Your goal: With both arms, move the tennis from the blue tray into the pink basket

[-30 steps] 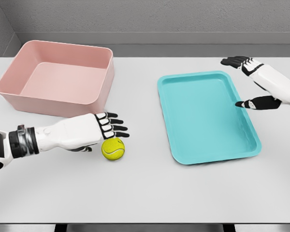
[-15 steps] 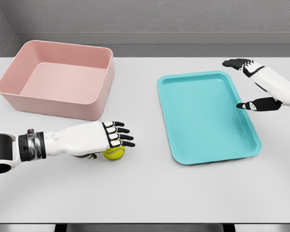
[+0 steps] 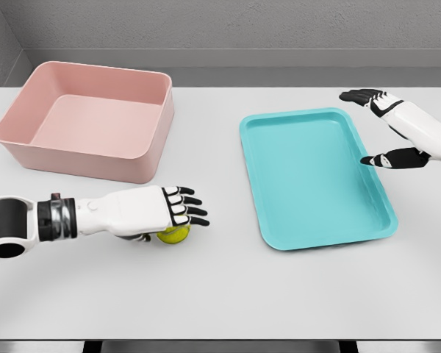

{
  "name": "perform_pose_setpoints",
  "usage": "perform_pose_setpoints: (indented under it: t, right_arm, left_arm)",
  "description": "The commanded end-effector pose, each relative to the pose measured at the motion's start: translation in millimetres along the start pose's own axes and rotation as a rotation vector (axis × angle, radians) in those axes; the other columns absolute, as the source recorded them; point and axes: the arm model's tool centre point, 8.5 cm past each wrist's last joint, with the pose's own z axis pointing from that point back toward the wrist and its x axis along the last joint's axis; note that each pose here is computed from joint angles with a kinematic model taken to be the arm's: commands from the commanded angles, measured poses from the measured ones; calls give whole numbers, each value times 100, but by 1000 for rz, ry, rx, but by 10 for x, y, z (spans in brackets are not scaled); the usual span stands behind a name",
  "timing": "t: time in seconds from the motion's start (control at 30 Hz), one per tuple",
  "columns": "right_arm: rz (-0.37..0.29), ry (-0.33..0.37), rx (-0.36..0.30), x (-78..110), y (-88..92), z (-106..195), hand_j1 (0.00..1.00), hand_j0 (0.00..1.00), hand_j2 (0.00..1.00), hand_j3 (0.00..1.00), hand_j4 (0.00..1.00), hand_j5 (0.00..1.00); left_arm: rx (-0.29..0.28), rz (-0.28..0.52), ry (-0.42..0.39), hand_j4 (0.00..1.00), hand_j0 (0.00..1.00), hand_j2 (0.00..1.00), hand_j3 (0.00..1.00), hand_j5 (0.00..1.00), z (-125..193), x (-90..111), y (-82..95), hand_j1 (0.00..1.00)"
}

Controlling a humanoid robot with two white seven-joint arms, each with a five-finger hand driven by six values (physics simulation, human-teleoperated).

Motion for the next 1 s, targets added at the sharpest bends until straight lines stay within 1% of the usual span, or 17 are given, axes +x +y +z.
perform_pose_setpoints:
  t: [0.0, 0.27, 0.3, 0.33, 0.37, 0.4, 0.67, 0.87, 0.9, 0.97]
  right_arm:
    - [-5, -4, -4, 8, -9, -2, 100, 100, 100, 100, 100, 100]
    - [-6, -5, -3, 10, -1, -7, 100, 100, 100, 100, 100, 100]
    - [-6, -5, -3, 10, -1, -7, 100, 100, 100, 100, 100, 100]
    - [-6, -7, -5, 15, -4, -9, 100, 100, 100, 100, 100, 100]
    - [-6, -7, -5, 15, -4, -9, 100, 100, 100, 100, 100, 100]
    - [-6, -7, -5, 15, -4, -9, 100, 100, 100, 100, 100, 100]
    - [-6, -4, -4, 7, -5, -9, 100, 100, 100, 100, 100, 100]
    - [-9, 0, -4, -8, -2, -5, 100, 100, 100, 100, 100, 100]
    - [-7, -1, -4, -8, -11, -6, 100, 100, 100, 100, 100, 100]
    - [-8, -1, -5, -7, -8, -8, 100, 100, 100, 100, 100, 100]
  left_arm:
    - [-1, 25, -11, 100, 100, 100, 100, 100, -75, 18, -66, 100]
    - [0, 28, -14, 100, 100, 100, 100, 100, -83, 26, -73, 100]
    - [-2, 28, -11, 98, 98, 98, 98, 98, -71, 16, -73, 98]
    - [-2, 30, -9, 91, 91, 91, 91, 91, -59, 10, -70, 91]
    - [-4, 30, -7, 88, 88, 88, 88, 88, -53, 4, -75, 88]
    - [-9, 29, 0, 82, 82, 82, 82, 82, -46, -17, -89, 82]
    - [-20, 44, 16, 84, 84, 84, 84, 84, -38, -70, -150, 84]
    - [-29, 54, 20, 85, 85, 85, 85, 85, -37, -73, -198, 85]
    - [-27, 54, 20, 85, 85, 85, 85, 85, -37, -74, -196, 85]
    - [-31, 53, 20, 79, 79, 79, 79, 79, -37, -71, -205, 79]
